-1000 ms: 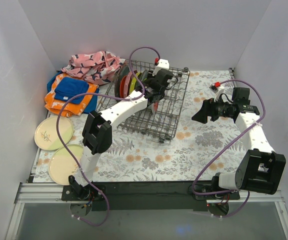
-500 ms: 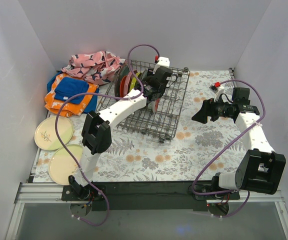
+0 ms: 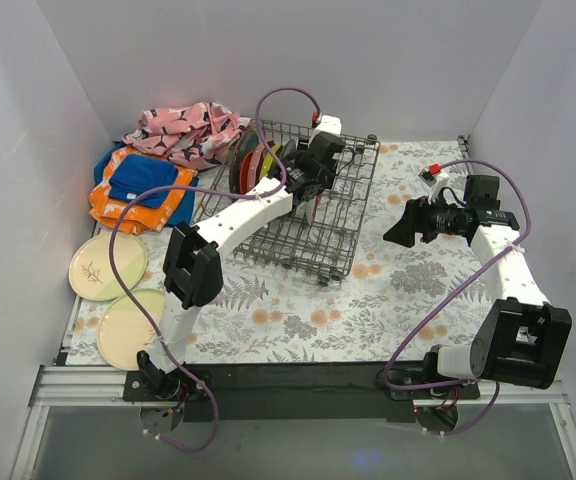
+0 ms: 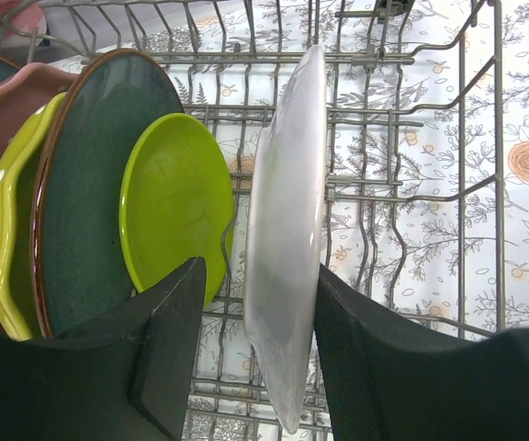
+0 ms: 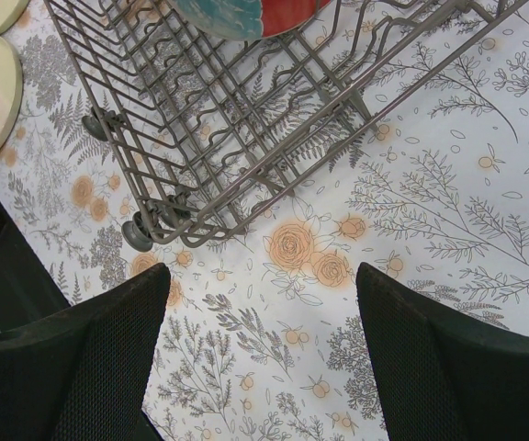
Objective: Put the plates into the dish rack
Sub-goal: Insert the plate into the dish rack, then grab a plate with the left arm
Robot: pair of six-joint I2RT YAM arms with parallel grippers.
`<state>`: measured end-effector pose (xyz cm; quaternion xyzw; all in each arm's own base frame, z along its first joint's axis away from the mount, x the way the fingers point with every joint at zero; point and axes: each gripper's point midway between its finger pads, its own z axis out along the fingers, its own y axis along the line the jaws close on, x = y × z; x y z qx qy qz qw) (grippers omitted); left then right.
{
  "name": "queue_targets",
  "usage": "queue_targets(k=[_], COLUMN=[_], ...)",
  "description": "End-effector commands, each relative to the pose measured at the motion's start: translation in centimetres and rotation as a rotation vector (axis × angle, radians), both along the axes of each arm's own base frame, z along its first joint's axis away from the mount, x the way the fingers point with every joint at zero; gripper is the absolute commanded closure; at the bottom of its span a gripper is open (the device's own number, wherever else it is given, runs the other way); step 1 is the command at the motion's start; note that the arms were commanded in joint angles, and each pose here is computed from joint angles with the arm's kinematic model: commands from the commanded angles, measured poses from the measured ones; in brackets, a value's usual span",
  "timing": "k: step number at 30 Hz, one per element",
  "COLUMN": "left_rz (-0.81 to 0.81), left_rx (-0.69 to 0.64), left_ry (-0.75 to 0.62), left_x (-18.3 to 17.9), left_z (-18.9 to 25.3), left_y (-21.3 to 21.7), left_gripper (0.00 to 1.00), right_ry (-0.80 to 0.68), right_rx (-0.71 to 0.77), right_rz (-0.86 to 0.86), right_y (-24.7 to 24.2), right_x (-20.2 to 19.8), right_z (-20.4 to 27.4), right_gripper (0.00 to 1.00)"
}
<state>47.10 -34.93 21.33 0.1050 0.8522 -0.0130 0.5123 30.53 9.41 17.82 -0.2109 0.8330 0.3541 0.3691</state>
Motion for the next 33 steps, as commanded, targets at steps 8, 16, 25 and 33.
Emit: queue_targets(k=[8,16,25,33], left_rz=[-0.050,-0.053,-0.033,-0.018], left_rx=[-0.071,-0.081,-0.140,-0.263], left_ry=[-0.035,-0.057,-0.131,-0.166], left_x=[-0.3,-0.2,-0.5,-3.3], left_z=[4.2,5.4,9.8,14.7], left_y=[-0.4,-0.4,0.3,2.3], left_gripper=[0.51,0.48,0.39,0.35], right_ry=[-0.024,-0.026,-0.030,-0.070], right_rx=[0.004,0.001,0.002,-0.019], right_rz=[0.008,0.009,0.014,0.030], right_y=[-0.1,-0.1,-0.1,-0.2], right_x=[0.3,0.3,0.4,0.4], right_z=[0.2,0.2,0.3,0.7], right_gripper=[0.13,0.13,0.13,0.13])
